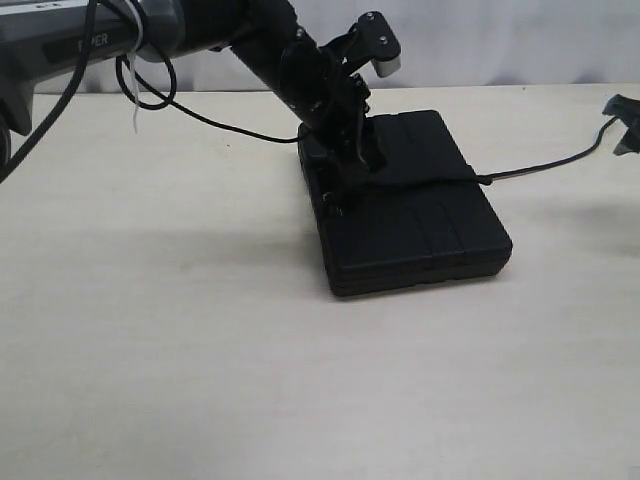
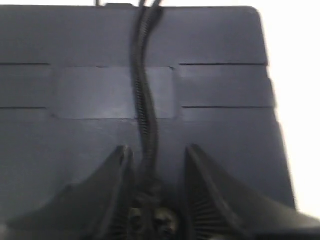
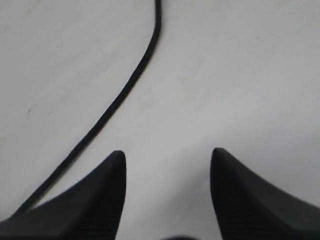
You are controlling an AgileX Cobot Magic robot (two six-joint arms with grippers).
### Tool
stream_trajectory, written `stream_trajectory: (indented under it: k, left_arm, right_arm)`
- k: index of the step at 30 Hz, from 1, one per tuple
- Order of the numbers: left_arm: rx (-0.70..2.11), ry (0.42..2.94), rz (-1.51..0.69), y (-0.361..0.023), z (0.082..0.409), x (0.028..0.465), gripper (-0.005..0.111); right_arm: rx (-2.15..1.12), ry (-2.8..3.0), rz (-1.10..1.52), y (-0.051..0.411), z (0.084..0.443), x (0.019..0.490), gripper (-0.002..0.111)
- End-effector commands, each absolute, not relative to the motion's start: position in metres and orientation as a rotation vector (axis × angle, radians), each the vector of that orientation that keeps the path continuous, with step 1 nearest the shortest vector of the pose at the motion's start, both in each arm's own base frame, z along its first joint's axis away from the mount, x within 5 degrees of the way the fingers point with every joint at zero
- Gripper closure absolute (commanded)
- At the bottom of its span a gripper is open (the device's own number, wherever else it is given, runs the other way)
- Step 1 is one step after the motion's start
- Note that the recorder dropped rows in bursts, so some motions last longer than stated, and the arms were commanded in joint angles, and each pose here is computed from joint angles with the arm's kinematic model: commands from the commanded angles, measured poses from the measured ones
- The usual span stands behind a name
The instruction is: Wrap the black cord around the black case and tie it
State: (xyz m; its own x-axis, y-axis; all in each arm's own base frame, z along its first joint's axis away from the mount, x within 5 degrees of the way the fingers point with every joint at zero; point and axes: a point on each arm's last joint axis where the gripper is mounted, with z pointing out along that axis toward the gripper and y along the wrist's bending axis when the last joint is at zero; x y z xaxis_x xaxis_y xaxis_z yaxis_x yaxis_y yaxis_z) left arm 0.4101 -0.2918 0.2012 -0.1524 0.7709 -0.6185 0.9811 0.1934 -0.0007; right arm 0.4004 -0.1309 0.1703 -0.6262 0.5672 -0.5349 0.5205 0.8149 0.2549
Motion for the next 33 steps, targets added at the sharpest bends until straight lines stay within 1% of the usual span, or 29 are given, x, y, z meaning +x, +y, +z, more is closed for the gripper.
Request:
stream_trajectory:
  k: [1,8,11,16,18,20,21,23,27,29,33]
  left_arm:
    - [1.576,1.952,-0.498,-0.292,0.209,0.416,0.070]
    - [1.567,1.944,-0.478,-0.291,0.209,0.417,0.070]
    - [1.569,1.942,-0.478,-0.291,0.209,0.417,0.070]
    - [1.578,1.938,-0.474,-0.291,0.209,0.417,0.070]
    - [1.578,1.938,-0.474,-0.291,0.209,0.417,0.070]
    - [1.586,1.942,-0.481,-0.291,0.209,0.416,0.070]
    - [1.602,1.950,-0.498,-0.291,0.208,0.414,0.070]
    - [1.647,1.953,-0.517,-0.291,0.205,0.411,0.070]
    - [1.783,1.926,-0.558,-0.291,0.190,0.406,0.070]
    - [1.803,1.915,-0.555,-0.291,0.184,0.407,0.070]
    - [1.869,1.834,-0.535,-0.296,0.183,0.404,0.070]
  right_arm:
    - [0.835,2.316,0.102,-0.147,0.157,0.424,0.058]
    - [0.857,2.313,0.170,-0.162,0.135,0.478,0.058]
    - [0.858,2.389,0.203,-0.166,0.102,0.501,0.061]
    - [0.886,2.405,0.237,-0.169,0.074,0.512,0.063]
    - [0.880,2.436,0.260,-0.165,0.062,0.512,0.070]
    - [0.806,2.490,0.262,-0.155,0.055,0.512,0.082]
    - [0.729,2.524,0.275,-0.145,0.051,0.514,0.094]
    - [0.641,2.552,0.291,-0.134,0.048,0.517,0.104]
    - [0.471,2.601,0.332,-0.098,0.049,0.523,0.104]
    - [0.406,2.607,0.322,-0.087,0.057,0.525,0.104]
    - [0.294,2.622,0.273,-0.071,0.074,0.527,0.104]
